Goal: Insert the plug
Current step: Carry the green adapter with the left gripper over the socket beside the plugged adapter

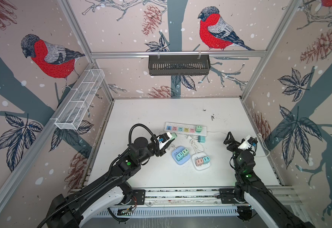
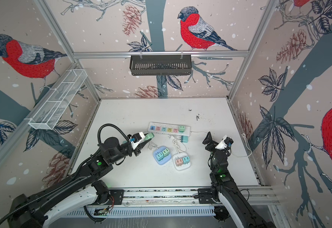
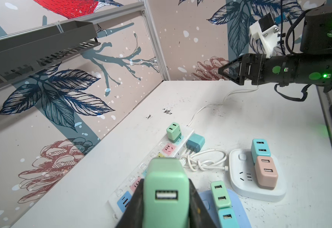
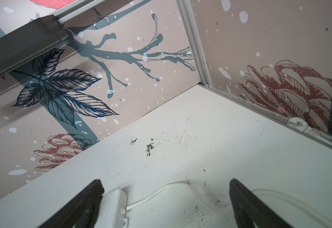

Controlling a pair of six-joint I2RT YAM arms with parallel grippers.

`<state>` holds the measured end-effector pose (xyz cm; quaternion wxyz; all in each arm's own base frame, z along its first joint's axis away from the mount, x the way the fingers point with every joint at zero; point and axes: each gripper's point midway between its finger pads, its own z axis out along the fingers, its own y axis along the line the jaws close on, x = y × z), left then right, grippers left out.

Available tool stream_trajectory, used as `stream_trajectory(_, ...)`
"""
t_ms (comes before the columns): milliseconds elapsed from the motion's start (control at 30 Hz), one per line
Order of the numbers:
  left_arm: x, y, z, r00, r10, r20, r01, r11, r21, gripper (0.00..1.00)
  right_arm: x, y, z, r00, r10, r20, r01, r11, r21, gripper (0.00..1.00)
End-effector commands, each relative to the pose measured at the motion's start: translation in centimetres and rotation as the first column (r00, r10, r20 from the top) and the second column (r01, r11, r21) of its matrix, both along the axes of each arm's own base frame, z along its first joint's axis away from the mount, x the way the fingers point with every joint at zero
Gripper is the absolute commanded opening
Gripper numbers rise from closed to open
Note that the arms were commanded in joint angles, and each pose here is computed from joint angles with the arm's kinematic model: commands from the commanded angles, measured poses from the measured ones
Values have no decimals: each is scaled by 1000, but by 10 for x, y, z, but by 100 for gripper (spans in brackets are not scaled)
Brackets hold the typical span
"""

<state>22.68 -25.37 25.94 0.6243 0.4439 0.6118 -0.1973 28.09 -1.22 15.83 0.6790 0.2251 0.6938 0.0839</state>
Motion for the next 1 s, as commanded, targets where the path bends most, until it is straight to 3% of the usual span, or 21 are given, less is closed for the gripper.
stream_trajectory(0,15,2,2,998,57,9,-58,997,54,0,3,5,-4,997,61,47,-65,995,75,100)
stream_trajectory(133,23,-1,5,999,49,-15,-48,995,82,0,12,13,-10,995,100,-17,-98,993,58,99)
stream_trajectory(467,52,-14,-17,988,-52,-149,79,980,182,0,12,16,-10,996,88,-27,-87,996,37,99)
stream_trajectory(967,109,-63,-49,949,-140,-282,241,901,362,0,8,17,-7,997,81,-4,-81,996,29,99)
